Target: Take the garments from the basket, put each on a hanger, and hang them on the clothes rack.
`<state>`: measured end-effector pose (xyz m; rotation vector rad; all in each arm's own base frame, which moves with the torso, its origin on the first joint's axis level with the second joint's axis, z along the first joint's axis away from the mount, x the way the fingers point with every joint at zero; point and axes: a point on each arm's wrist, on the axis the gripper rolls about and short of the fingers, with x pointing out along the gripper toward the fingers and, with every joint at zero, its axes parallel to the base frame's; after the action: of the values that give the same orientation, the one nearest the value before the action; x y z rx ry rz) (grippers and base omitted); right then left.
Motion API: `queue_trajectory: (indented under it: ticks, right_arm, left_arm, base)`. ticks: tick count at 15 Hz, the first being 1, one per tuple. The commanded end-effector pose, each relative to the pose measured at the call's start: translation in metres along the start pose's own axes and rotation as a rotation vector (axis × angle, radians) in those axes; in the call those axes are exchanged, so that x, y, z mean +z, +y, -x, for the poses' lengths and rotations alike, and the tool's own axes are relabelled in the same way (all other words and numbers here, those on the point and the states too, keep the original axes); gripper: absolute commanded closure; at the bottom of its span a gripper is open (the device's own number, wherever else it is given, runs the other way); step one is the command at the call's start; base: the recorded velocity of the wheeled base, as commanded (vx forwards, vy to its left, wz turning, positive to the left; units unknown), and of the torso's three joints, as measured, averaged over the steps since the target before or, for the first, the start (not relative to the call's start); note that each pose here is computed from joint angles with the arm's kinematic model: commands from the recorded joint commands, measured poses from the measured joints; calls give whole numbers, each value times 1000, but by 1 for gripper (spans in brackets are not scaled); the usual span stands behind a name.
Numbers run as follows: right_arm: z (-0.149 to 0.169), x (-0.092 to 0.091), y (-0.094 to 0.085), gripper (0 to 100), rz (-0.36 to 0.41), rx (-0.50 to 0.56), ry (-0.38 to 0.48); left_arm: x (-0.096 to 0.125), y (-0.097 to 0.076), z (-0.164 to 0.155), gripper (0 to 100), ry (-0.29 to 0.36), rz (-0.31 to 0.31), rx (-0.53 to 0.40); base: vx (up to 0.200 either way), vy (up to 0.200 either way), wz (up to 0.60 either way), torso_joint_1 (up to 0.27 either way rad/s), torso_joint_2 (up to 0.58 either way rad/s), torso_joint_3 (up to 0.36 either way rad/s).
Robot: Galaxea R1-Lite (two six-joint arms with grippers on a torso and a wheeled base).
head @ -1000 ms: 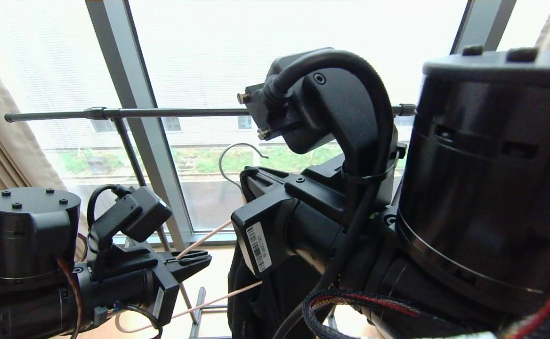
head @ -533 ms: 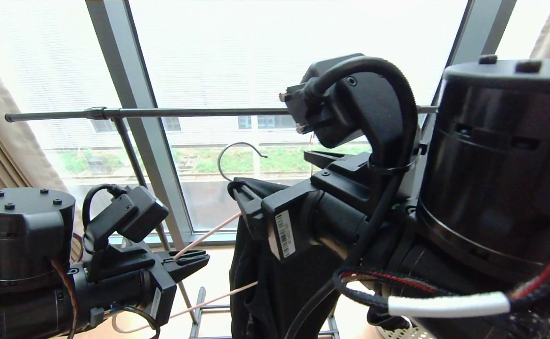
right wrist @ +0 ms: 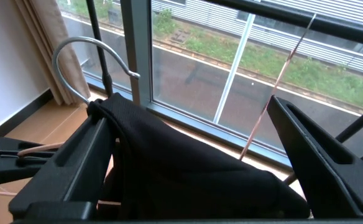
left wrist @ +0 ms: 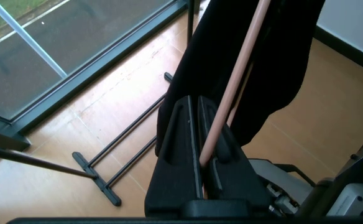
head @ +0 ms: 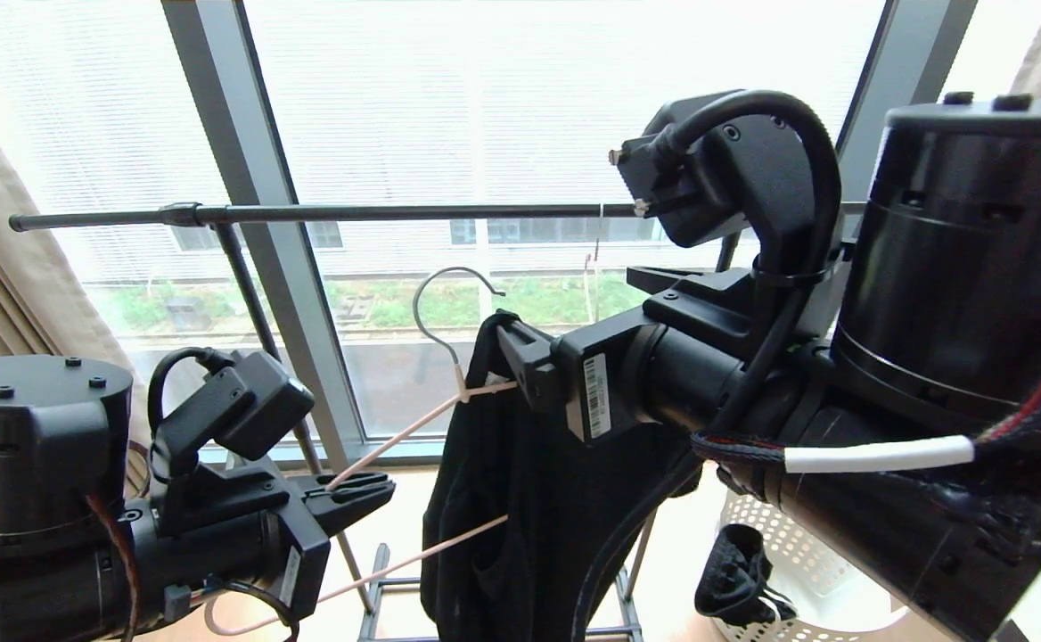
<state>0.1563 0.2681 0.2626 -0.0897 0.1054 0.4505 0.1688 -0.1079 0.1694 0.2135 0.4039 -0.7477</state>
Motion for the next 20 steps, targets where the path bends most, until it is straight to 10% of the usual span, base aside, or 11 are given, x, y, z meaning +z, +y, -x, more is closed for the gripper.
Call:
queue_trajectory:
  ticks: [1,20]
  right_arm:
    - [-12,-6,7,0,14,-5,19]
    - [-18,-20,11,0,64,-3,68]
  left_arm:
    - [1,0,2,100,-9,-3,1]
    - [4,14,-1,100,-35,26,62]
  base:
    - [0,0,0,0,0,0]
    - [0,0,0,0,0,0]
